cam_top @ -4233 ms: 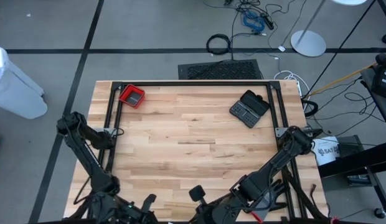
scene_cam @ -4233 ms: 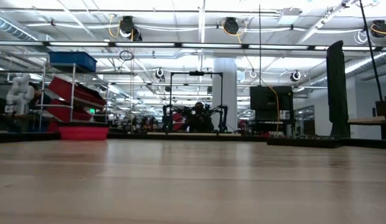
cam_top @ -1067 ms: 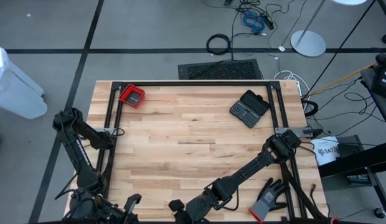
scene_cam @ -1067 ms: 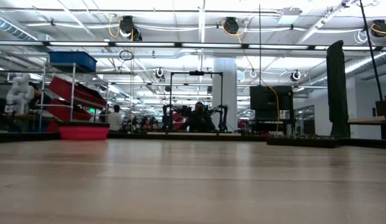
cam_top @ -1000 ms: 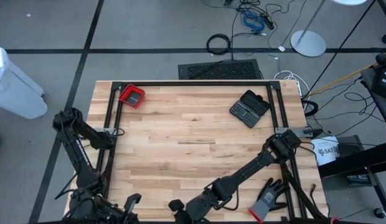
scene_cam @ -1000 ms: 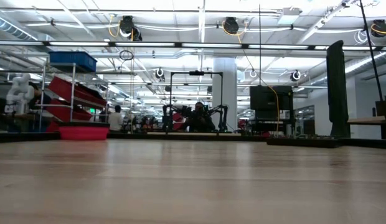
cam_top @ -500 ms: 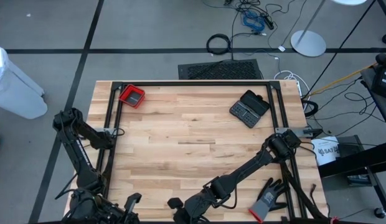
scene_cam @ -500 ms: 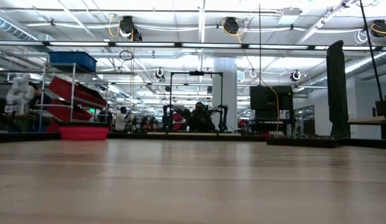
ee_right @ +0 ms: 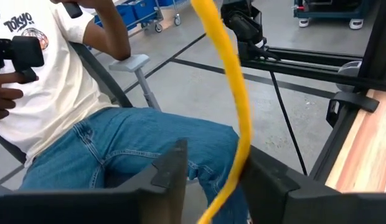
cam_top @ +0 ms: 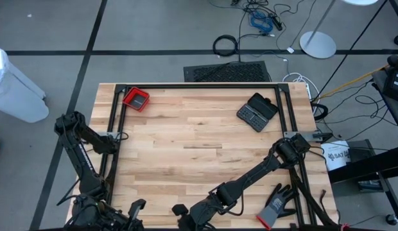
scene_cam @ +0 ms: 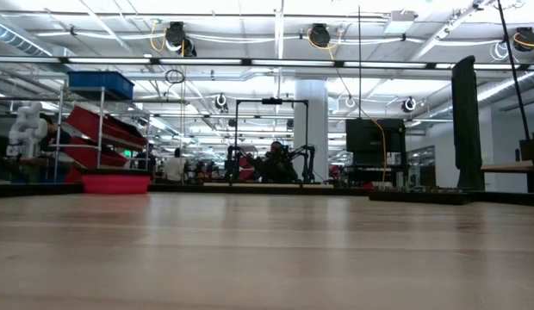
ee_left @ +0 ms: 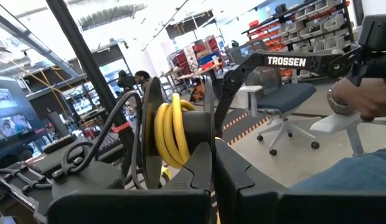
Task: Coil cords
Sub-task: Coil the yellow cable wire onto the spool
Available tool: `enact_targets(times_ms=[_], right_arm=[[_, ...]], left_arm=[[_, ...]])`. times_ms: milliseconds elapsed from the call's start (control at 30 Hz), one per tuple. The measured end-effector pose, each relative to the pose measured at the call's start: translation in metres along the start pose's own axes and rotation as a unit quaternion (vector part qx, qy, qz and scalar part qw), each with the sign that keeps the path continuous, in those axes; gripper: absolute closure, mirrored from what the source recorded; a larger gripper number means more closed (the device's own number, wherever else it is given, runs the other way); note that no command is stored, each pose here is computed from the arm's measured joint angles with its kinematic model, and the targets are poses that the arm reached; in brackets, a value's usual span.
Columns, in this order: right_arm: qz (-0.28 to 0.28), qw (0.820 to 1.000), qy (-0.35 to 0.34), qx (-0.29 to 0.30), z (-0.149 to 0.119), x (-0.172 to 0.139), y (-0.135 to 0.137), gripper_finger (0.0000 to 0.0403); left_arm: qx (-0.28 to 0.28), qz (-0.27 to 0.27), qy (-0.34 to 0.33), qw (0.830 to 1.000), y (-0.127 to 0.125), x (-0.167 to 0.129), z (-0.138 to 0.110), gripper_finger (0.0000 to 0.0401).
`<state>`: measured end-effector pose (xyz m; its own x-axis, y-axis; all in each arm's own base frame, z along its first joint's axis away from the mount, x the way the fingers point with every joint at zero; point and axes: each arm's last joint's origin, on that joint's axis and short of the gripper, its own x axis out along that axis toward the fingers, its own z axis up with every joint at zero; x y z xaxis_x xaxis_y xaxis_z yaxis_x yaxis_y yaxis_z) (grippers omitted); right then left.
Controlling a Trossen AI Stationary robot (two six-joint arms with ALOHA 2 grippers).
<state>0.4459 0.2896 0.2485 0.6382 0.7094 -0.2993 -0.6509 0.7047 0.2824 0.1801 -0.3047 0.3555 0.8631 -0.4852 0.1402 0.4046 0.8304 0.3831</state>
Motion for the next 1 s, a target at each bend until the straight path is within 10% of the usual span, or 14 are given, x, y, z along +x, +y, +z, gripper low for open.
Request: enact_targets(times_ms=[300, 1000], right_arm=[[-0.009, 1.0, -0.001, -0.03, 0.002, -0.003, -0.01, 0.0393], [-0.056, 0.997, 0.053, -0.024, -0.008, -0.006, -0.02, 0.0402]], left_arm=[[0.0, 0.0, 0.0, 1.0, 0.0, 0.0, 0.0, 0.0399], [0.021, -0.066, 0.017, 0.997, -0.004, 0.001, -0.009, 0.0399]])
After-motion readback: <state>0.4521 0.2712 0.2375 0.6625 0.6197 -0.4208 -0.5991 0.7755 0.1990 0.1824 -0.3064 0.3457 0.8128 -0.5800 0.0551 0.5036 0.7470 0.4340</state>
